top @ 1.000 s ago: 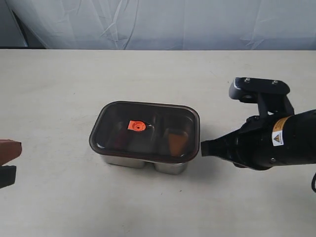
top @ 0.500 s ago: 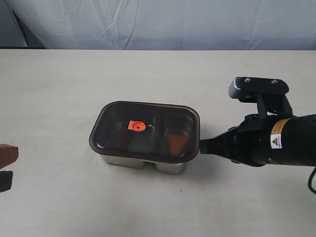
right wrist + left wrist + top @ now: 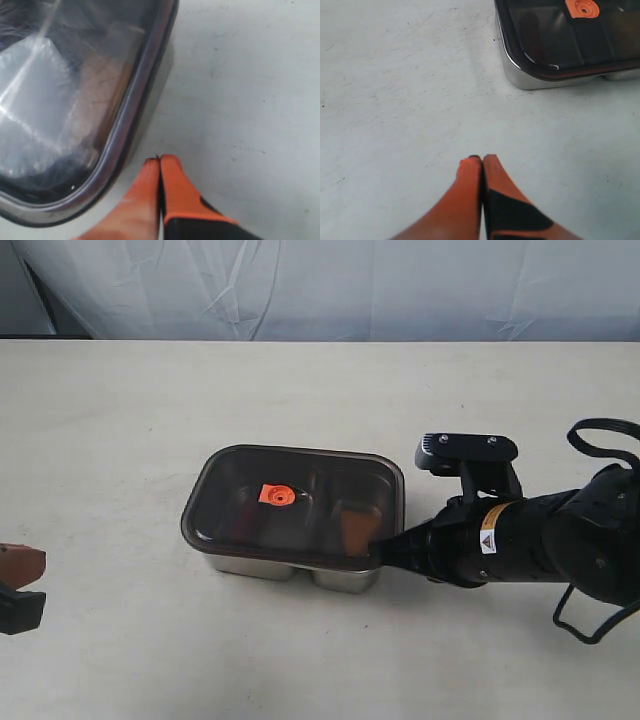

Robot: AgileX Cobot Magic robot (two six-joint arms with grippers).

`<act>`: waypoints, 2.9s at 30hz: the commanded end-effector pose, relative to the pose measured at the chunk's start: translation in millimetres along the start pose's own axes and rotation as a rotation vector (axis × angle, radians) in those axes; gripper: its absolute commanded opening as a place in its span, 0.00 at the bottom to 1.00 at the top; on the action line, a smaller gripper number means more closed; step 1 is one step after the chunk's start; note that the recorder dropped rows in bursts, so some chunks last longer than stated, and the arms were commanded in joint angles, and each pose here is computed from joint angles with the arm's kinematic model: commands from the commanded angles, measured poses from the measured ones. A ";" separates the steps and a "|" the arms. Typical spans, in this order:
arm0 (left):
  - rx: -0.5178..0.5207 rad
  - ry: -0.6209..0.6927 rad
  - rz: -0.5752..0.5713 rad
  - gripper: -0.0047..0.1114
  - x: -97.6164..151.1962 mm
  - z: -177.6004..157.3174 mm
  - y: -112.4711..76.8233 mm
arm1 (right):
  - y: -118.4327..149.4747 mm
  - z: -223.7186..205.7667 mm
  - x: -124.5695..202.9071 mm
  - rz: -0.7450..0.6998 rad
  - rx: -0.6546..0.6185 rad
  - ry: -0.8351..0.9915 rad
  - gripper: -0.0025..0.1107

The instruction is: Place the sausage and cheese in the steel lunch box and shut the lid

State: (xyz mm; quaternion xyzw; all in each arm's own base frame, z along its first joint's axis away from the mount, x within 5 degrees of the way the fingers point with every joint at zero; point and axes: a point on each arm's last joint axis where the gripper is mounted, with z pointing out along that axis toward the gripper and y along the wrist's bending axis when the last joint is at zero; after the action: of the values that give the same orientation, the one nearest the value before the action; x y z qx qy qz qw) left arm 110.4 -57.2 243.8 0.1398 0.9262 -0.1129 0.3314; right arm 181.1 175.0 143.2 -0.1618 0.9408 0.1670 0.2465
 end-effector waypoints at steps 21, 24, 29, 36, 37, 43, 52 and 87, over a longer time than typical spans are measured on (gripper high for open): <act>0.008 -0.009 -0.007 0.04 -0.1 1.2 -0.8 | 2.5 0.6 -5.3 0.035 -0.017 -0.032 0.01; 0.008 -0.009 -0.007 0.04 -0.1 1.2 -0.8 | 2.5 0.6 -5.3 0.035 -0.017 -0.032 0.01; 0.008 -0.009 -0.007 0.04 -0.1 1.2 -0.8 | 2.8 0.0 -6.0 0.033 -0.020 -0.039 0.01; 0.010 -0.017 -0.007 0.04 -0.8 1.2 -1.0 | 2.9 -0.2 -6.2 0.027 -0.021 -0.040 0.01; 0.011 -0.017 -0.009 0.04 -0.8 1.2 -1.1 | 3.4 -0.2 -5.9 0.023 -0.022 -0.040 0.01; 0.011 -0.019 -0.009 0.04 -1.0 1.2 -1.1 | 3.1 -0.2 -5.4 0.007 -0.018 -0.034 0.01; 0.012 -0.023 -0.009 0.04 -1.3 1.1 -1.2 | 3.4 -0.2 -5.9 -0.022 -0.021 -0.040 0.01; 0.140 -0.037 -0.177 0.04 -3.1 -0.8 -12.3 | -18.2 -153.6 -1.6 0.024 -0.030 -0.271 0.01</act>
State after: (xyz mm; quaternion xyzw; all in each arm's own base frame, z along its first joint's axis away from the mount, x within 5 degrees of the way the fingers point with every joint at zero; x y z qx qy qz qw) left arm 108.0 -69.6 248.3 0.0748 0.9206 -0.2119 0.3195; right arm 122.9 122.9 245.9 -0.1391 0.9269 0.2169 0.2729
